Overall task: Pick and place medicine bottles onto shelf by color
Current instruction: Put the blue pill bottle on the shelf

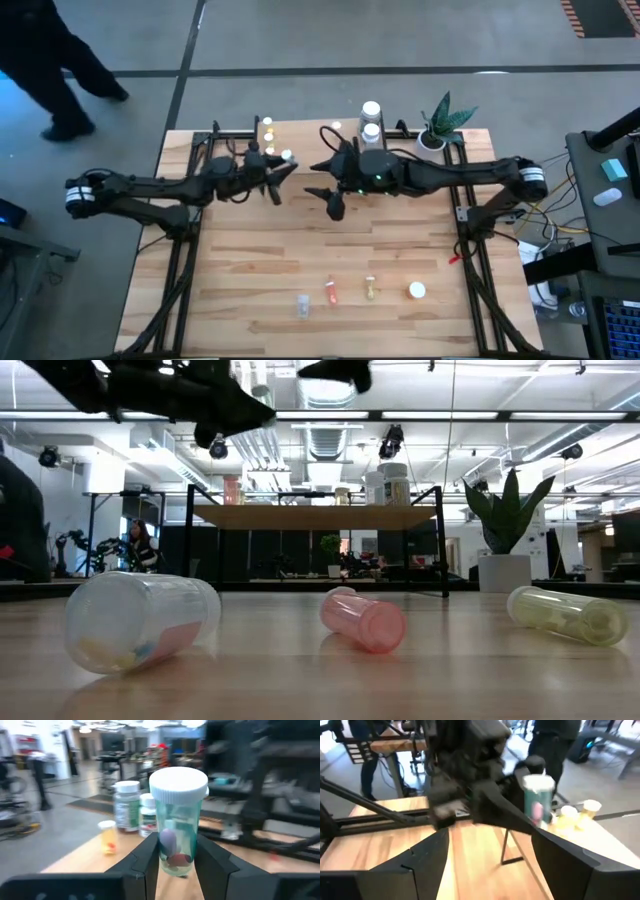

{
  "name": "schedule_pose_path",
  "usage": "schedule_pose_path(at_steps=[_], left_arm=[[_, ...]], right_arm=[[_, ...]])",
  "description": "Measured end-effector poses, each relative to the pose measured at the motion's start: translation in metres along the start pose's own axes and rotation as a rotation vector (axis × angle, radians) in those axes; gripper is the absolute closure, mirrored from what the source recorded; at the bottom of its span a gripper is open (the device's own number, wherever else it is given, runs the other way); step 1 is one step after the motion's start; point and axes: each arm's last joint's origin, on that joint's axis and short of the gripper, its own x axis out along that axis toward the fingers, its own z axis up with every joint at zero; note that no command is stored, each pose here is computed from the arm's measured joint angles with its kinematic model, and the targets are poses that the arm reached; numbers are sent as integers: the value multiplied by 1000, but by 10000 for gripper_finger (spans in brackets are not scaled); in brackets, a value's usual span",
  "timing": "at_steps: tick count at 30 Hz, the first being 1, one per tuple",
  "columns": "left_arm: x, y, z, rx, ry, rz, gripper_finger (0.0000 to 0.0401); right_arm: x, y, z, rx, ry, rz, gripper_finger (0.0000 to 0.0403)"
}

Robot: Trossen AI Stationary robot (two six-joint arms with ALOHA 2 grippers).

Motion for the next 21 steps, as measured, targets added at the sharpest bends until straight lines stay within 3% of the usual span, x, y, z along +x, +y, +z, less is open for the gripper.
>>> schedule_pose_path(at_steps=[5,12,21], left_arm=[[28,0,-3,24,48,195,311],[67,1,-8,43,47,575,311],[111,-5,-18,48,13,737,311]], right_arm=[[-26,26,14,-49,-53,-33,134],[-52,58,17,-109,-83,-82,145],[-59,74,10,-128,-76,-114,147]])
